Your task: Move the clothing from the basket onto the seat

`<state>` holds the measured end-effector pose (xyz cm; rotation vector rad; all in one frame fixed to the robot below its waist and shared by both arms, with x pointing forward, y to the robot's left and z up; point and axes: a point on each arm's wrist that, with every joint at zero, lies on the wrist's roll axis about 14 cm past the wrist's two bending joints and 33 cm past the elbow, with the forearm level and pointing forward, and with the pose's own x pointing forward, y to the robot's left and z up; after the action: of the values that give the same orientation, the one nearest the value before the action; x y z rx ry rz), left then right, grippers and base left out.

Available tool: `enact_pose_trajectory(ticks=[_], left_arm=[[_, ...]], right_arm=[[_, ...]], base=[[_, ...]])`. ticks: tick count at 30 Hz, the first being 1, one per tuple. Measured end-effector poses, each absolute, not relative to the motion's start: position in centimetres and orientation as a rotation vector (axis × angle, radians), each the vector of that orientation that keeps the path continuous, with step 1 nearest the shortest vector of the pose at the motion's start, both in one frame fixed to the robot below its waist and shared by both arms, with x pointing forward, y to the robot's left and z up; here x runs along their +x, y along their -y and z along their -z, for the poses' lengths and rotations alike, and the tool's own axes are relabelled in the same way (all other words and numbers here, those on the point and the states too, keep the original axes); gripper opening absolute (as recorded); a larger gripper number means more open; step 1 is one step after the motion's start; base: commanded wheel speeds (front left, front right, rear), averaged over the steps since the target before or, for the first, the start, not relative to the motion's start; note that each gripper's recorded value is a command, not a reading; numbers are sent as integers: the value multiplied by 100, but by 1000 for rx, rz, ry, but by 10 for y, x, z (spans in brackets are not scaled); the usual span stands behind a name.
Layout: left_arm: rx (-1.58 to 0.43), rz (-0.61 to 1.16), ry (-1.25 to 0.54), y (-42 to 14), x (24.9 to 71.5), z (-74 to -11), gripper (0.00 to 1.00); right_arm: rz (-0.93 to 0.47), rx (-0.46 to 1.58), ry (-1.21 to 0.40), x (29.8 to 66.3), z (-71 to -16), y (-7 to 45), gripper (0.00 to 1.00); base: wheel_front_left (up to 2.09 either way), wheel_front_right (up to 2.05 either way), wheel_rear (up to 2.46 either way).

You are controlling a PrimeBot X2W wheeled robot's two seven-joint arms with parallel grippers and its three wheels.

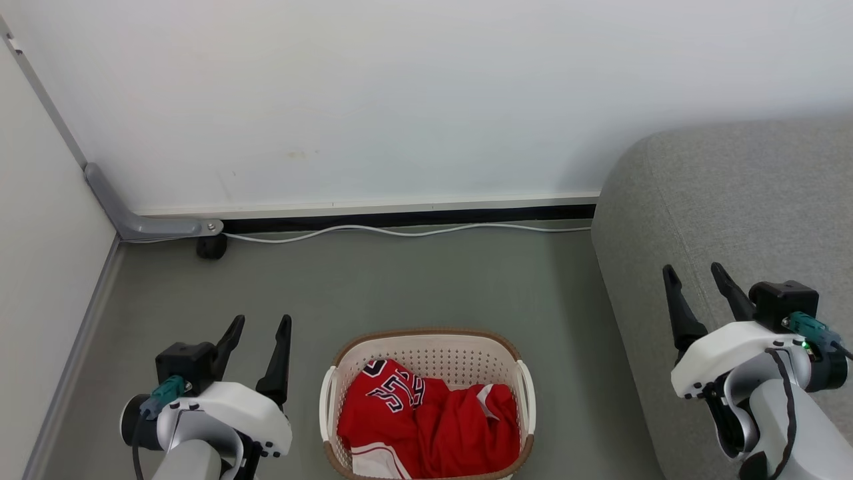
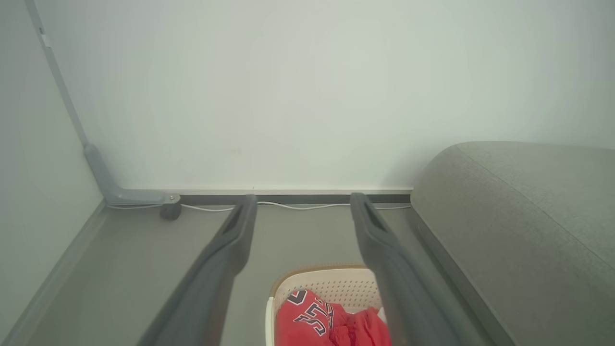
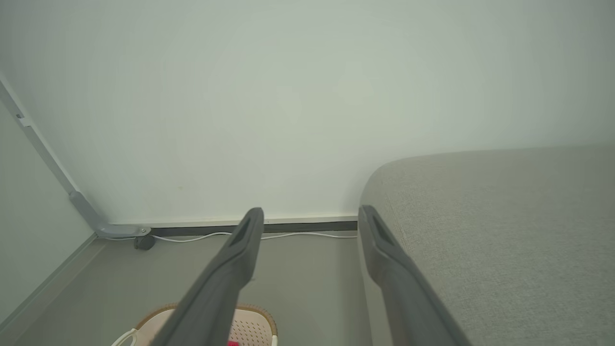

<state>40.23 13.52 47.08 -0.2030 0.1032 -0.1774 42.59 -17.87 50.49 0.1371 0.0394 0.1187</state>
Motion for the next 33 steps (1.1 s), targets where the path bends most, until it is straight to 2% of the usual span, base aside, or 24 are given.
enact_pose_trajectory(ticks=[5,22,33], left_arm=[[-160,183,-97,-135,403,-471,100],[-210,137,-115,-141,404,-463,100],[-235,129,-194,-138,411,-433,100]], right_arm=[[-128,86,-20,429,-510,179,100],[-84,105,-6,433,-513,190,100],[-87,112,-8,450,-504,187,100]], base=[[0,0,0],[0,0,0],[0,0,0]])
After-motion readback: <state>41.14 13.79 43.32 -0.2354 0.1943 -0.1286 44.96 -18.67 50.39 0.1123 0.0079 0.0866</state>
